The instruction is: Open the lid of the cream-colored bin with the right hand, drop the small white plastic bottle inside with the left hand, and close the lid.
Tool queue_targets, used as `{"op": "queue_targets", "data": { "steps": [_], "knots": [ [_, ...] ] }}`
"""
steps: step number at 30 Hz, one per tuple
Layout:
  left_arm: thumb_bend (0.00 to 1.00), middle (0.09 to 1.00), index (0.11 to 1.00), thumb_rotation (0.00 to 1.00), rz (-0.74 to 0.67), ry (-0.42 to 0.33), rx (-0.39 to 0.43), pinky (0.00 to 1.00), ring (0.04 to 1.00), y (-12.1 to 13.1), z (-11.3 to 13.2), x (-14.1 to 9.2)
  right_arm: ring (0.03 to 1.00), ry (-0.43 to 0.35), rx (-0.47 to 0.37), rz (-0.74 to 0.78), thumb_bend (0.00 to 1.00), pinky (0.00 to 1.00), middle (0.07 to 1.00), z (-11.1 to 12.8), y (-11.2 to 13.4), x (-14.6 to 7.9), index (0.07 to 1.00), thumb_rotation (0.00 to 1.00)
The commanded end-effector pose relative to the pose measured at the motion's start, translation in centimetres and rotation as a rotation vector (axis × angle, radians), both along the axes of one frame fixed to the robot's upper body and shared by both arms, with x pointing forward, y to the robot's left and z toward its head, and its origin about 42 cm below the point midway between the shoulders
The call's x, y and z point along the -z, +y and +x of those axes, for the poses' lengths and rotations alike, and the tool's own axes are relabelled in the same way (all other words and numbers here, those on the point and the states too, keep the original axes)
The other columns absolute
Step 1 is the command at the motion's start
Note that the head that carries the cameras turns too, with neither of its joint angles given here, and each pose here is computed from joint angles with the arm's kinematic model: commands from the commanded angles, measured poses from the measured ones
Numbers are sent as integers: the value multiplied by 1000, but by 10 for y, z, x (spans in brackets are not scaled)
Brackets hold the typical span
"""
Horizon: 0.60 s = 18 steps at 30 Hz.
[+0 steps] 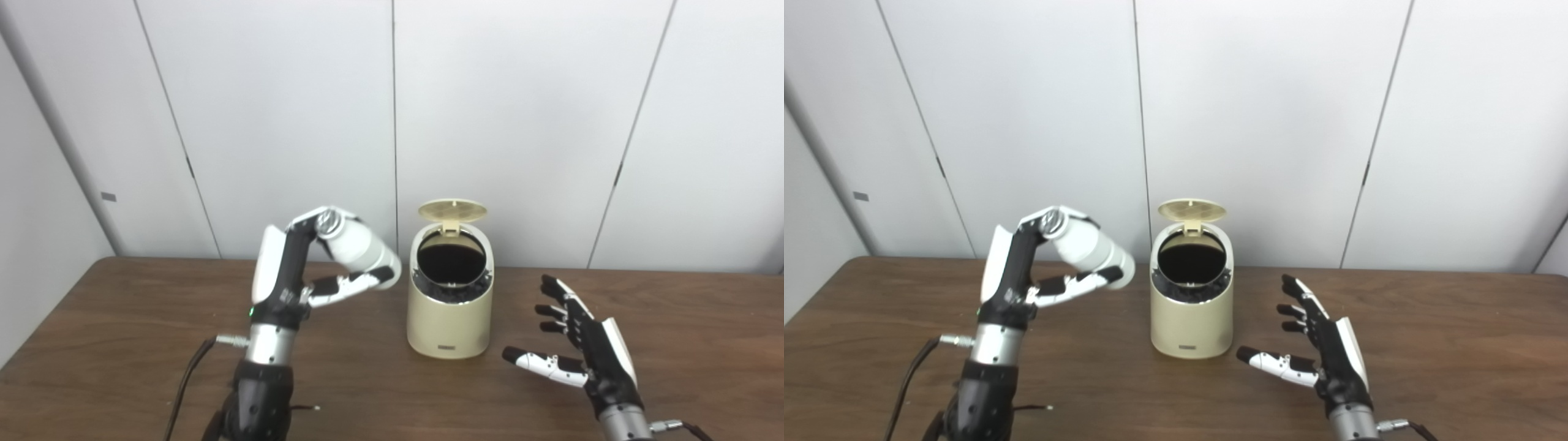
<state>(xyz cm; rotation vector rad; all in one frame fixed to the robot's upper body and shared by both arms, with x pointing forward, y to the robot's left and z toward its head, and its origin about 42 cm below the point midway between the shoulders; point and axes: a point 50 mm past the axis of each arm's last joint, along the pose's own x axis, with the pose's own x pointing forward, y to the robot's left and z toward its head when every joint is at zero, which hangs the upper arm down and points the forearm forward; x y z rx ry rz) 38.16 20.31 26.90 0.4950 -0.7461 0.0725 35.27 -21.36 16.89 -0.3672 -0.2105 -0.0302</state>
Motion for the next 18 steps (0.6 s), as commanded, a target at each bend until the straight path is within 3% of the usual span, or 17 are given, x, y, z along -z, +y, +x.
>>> {"op": "queue_targets", "data": {
  "steps": [1,9,18],
  "knots": [
    [504,473,507,0,10,-78,15,322,407,-4,8,-27,793,-106,-15,6,871,713,886,9,6,-20,883,294],
    [502,470,523,0,21,-129,43,310,397,-14,23,-42,779,-119,-10,4,876,707,884,12,11,-19,881,302],
    [502,476,519,0,43,-163,74,327,401,-35,33,-30,782,-129,-8,25,872,692,885,13,15,-21,879,276]
  ]
}}
